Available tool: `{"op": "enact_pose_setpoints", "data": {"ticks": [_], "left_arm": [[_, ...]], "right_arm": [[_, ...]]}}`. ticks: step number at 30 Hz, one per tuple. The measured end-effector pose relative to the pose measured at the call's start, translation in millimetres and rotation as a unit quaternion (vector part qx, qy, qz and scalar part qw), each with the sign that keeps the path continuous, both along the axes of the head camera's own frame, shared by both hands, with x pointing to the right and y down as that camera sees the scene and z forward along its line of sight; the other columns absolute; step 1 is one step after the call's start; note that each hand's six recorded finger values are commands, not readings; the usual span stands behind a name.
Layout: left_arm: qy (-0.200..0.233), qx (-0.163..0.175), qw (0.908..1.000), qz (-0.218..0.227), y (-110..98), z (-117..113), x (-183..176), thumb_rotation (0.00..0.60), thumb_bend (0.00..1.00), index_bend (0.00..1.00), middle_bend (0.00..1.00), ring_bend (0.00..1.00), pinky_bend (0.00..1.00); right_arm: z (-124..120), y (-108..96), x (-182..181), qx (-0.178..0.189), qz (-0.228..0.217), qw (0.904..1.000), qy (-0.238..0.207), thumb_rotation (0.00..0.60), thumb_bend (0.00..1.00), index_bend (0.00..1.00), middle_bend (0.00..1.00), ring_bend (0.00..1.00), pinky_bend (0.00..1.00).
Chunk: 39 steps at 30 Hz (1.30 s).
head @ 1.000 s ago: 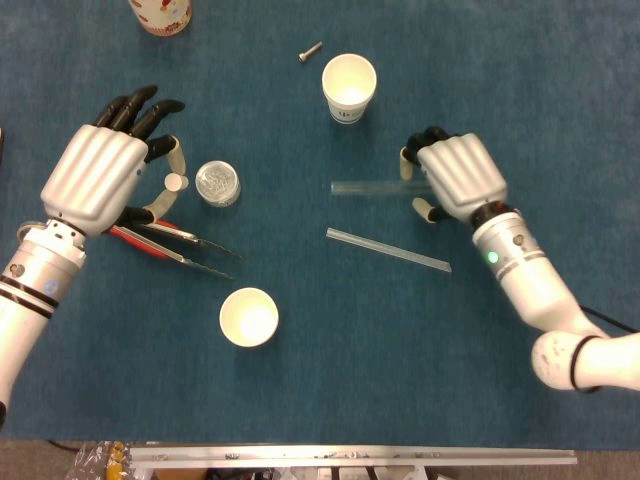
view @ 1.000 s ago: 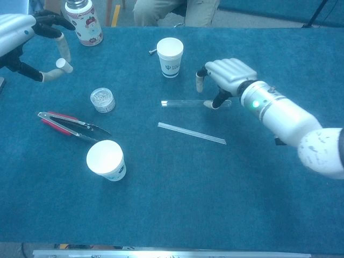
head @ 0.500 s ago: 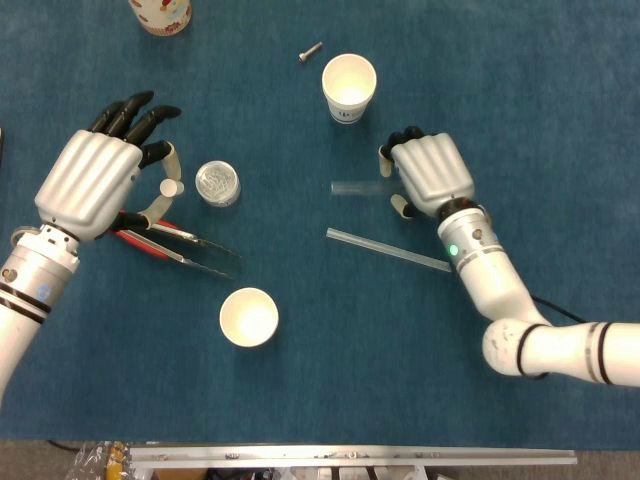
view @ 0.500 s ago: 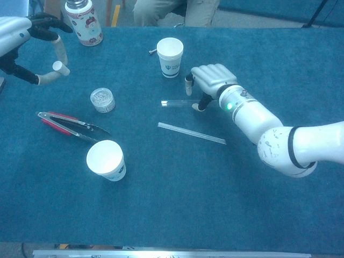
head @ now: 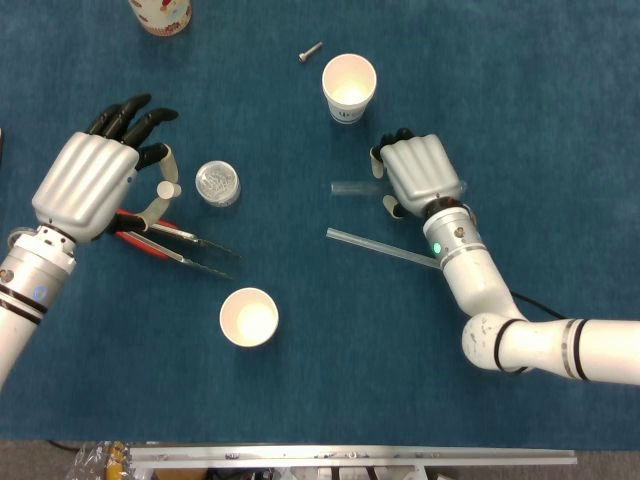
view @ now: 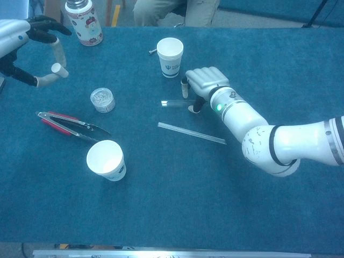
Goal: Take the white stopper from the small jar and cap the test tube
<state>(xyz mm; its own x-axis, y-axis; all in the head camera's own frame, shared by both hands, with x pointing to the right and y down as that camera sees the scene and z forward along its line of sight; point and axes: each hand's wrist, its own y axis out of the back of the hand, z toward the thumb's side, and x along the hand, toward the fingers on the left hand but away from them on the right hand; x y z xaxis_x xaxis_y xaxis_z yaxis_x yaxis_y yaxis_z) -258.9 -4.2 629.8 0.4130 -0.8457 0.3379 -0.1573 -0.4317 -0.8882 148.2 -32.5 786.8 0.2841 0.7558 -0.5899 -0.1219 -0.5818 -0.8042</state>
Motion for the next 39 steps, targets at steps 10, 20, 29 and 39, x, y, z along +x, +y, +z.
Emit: {"op": "enact_pose_setpoints", "data": {"ticks": [10,20,29,39], "left_arm": [[0.004,-0.002,1.0000,-0.003,-0.4,2.6,-1.6,0.600,0.37,0.56,0.14,0.00,0.02],[0.004,-0.002,1.0000,-0.005,-0.6,4.2,-3.1,0.600,0.37,0.56,0.14,0.00,0.02],[0.007,-0.004,1.0000,-0.006,-0.2,5.1,-3.3,0.600,0.37,0.56,0.13,0.00,0.02],[0.011,-0.006,0.9999,-0.007,0.8,6.0,-3.4,0.600,0.38,0.56,0.13,0.00,0.02]], "right_arm": [[5.1,-2.0,4.6,-0.004,0.010,0.9999,0.012,0.600,0.25,0.46,0.31,0.22,0.43],[7.7,-1.4,2.2,-0.009,0.011,0.9998,0.013,0.600,0.30,0.48,0.31,0.22,0.43],[9.0,-0.1,1.2,-0.009,0.009,0.9998,0.018,0.600,0.31,0.51,0.31,0.22,0.43],[10.7,0.8,1.3,-0.009,0.008,0.9996,0.024,0.600,0.34,0.57,0.32,0.22,0.43]]}}
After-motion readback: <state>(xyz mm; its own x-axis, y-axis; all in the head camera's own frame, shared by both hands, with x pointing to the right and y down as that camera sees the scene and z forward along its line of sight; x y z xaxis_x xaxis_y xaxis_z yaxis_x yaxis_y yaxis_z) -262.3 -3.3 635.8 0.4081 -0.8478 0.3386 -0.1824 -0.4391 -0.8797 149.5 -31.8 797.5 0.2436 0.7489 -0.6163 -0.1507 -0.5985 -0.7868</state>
